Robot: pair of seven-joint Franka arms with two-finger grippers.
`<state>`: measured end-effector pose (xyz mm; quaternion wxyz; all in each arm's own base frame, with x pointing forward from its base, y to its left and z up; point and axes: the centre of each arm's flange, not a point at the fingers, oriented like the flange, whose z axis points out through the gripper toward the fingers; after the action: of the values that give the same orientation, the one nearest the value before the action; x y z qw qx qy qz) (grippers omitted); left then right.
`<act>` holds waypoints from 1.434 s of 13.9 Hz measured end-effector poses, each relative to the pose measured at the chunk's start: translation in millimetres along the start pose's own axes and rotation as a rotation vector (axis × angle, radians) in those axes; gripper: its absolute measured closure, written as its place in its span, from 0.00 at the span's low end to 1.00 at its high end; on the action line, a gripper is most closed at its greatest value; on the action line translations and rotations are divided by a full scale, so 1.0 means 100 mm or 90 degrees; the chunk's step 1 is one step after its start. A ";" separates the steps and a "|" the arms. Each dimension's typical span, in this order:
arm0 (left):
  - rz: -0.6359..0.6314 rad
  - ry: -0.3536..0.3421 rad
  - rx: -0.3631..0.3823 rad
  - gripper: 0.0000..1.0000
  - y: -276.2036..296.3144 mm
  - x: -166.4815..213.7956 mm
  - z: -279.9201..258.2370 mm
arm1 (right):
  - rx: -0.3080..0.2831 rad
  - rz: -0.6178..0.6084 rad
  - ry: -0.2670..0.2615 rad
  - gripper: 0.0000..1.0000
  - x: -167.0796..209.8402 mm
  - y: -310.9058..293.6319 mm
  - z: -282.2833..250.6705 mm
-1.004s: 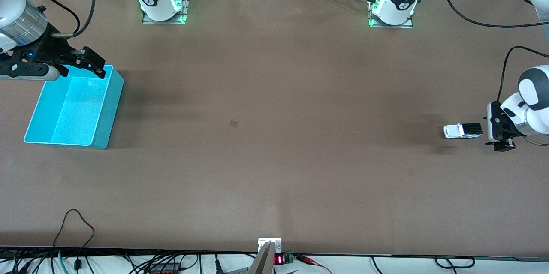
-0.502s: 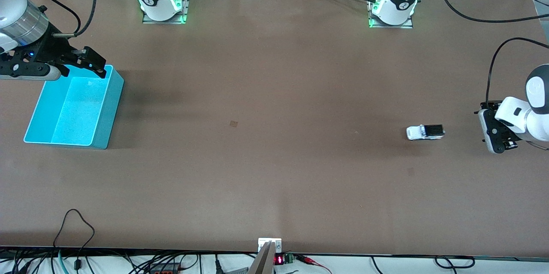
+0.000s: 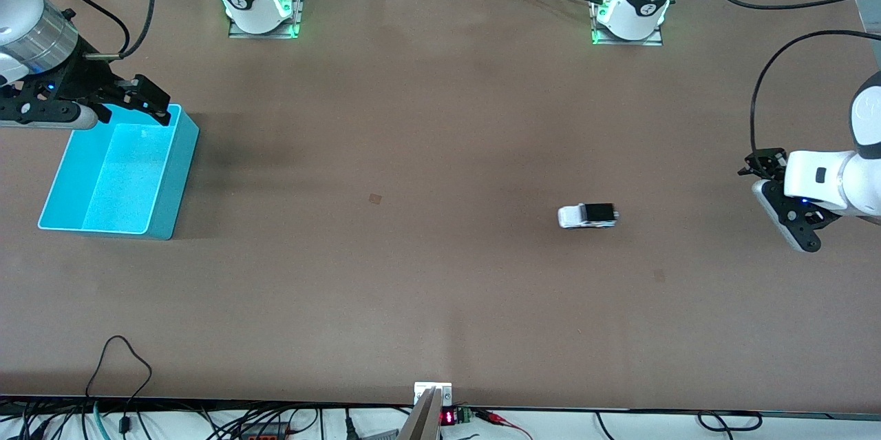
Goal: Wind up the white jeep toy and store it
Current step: 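Raise the left gripper away as the jeep rolls toward the bin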
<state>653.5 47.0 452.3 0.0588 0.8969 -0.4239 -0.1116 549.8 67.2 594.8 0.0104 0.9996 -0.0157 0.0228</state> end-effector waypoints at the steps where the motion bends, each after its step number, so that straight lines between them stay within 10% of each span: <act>1: -0.031 0.004 0.004 0.00 0.08 0.06 -0.09 | 0.000 0.000 0.000 0.00 0.00 0.00 0.00; 8: -0.294 0.042 0.007 0.00 0.98 0.30 -0.66 | 0.000 0.000 -0.001 0.00 0.00 0.00 0.00; 13: -0.533 0.154 0.034 0.00 1.12 0.16 -0.91 | 0.000 0.000 -0.003 0.00 -0.01 0.00 0.00; 20: -0.537 0.180 0.070 0.00 1.27 -0.20 -1.11 | -0.002 0.000 -0.014 0.00 0.00 0.00 0.07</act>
<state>574.0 -16.8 587.7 0.0179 0.9995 -0.0139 0.0201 549.8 67.1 588.2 0.0121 0.9997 -0.0158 0.0114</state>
